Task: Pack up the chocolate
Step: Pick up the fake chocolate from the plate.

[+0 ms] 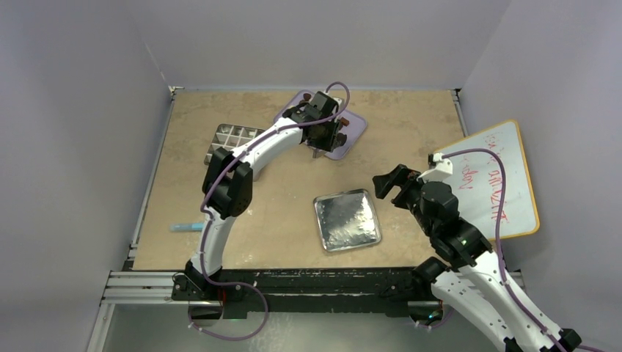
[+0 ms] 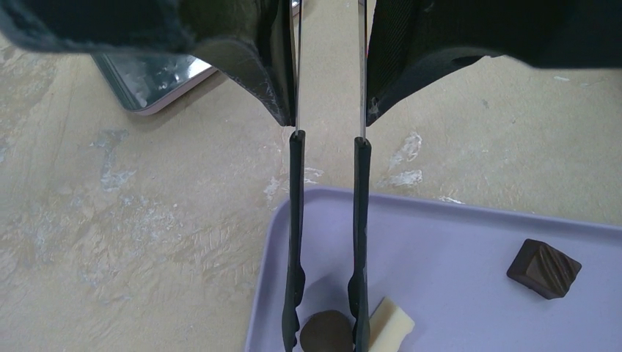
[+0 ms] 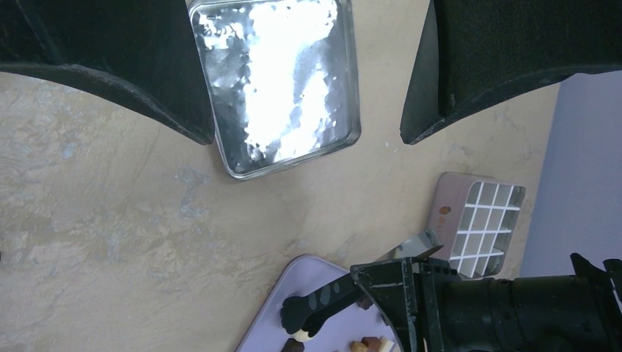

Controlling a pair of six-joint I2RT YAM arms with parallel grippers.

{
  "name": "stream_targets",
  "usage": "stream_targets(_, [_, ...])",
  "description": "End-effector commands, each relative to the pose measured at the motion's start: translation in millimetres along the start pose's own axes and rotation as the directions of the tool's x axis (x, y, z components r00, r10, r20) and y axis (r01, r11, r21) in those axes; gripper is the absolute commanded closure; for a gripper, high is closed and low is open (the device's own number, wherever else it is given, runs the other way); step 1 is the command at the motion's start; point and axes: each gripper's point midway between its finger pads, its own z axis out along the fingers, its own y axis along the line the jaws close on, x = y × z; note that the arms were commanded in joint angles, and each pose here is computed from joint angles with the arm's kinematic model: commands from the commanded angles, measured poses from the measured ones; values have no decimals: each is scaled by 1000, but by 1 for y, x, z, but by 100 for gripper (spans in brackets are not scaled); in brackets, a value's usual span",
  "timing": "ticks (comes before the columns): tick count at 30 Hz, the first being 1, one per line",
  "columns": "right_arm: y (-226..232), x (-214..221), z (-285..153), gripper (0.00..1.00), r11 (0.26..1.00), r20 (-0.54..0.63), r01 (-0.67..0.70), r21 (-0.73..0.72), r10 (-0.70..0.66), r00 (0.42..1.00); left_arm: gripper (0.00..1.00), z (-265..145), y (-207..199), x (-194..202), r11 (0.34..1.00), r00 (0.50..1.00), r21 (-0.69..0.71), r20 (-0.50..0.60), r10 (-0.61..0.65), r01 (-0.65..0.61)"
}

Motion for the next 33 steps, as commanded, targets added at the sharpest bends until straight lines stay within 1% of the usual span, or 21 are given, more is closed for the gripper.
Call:
stream_targets(1, [5, -23, -10, 1, 1000, 60, 5, -3, -5, 998, 65, -4, -13, -31, 999, 996, 42, 91, -16, 12])
stream_targets(8, [6, -22, -11, 1, 1000, 59, -3, -11, 4, 998, 66, 7, -14, -31, 999, 997, 46, 80, -17, 13])
stream_targets(11, [6, -22, -12, 1, 1000, 59, -5, -12, 6, 998, 75, 5, -15, -32, 999, 996, 48, 82, -18, 14])
stream_targets(13, [5, -22, -13, 1, 1000, 59, -7, -13, 7, 998, 78, 0, -16, -34, 999, 996, 50, 90, -21, 17])
stream_targets(18, [8, -21, -13, 1, 1000, 51, -7, -27, 8, 999, 80, -21, -17, -40, 998, 993, 57, 114, -31, 25])
stream_targets(28, [10, -3, -7, 1, 999, -15, 11, -50, -11, 1000, 81, -65, -16, -53, 998, 987, 50, 153, -42, 35])
stream_targets(33, [11, 6, -4, 1, 998, -52, 28, -61, -31, 998, 81, -86, 13, -53, 997, 984, -15, 162, -76, 79])
